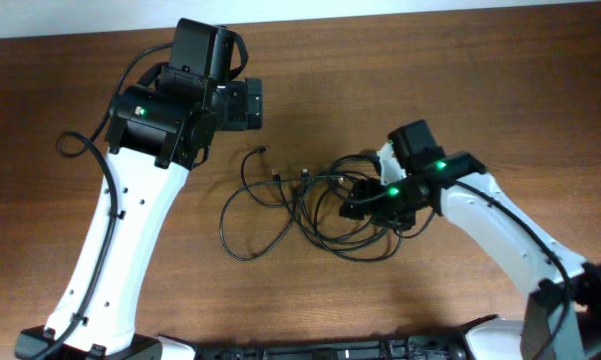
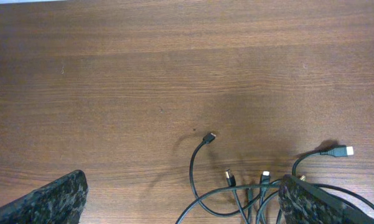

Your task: Untangle cables

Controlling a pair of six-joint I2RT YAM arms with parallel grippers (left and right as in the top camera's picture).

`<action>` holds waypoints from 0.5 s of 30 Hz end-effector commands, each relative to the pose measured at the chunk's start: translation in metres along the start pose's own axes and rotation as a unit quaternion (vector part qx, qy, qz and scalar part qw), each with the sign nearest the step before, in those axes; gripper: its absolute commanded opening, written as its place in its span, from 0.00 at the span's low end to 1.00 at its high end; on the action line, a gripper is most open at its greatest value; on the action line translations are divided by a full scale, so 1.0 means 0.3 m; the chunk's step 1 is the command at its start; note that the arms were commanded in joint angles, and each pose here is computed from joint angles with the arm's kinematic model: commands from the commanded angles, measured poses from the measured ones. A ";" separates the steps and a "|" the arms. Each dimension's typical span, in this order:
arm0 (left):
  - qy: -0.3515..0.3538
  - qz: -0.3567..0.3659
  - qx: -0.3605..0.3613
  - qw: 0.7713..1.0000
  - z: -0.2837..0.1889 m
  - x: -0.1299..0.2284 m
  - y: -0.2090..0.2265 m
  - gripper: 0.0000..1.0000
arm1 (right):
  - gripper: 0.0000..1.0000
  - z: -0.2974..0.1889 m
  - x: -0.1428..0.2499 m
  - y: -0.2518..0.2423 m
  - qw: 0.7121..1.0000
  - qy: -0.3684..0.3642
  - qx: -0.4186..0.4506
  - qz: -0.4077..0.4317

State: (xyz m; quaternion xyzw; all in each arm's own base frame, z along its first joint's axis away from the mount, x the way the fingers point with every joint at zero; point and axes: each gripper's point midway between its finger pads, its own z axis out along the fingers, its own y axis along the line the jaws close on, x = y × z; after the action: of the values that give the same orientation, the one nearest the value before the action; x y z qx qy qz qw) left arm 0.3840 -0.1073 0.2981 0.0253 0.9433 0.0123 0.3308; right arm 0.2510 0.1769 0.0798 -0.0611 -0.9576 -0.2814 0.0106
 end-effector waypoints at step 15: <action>-0.002 -0.031 0.009 0.999 -0.006 -0.011 0.000 0.99 | 0.04 -0.341 -0.287 0.460 0.940 -0.241 -0.108 -0.217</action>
State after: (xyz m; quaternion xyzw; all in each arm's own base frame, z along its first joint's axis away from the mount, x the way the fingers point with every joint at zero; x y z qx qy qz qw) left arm 0.3843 -0.1062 0.2981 0.0203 0.9434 0.0114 0.3308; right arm 0.3267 0.2214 0.1409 0.0387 -0.9250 -0.3398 -0.1659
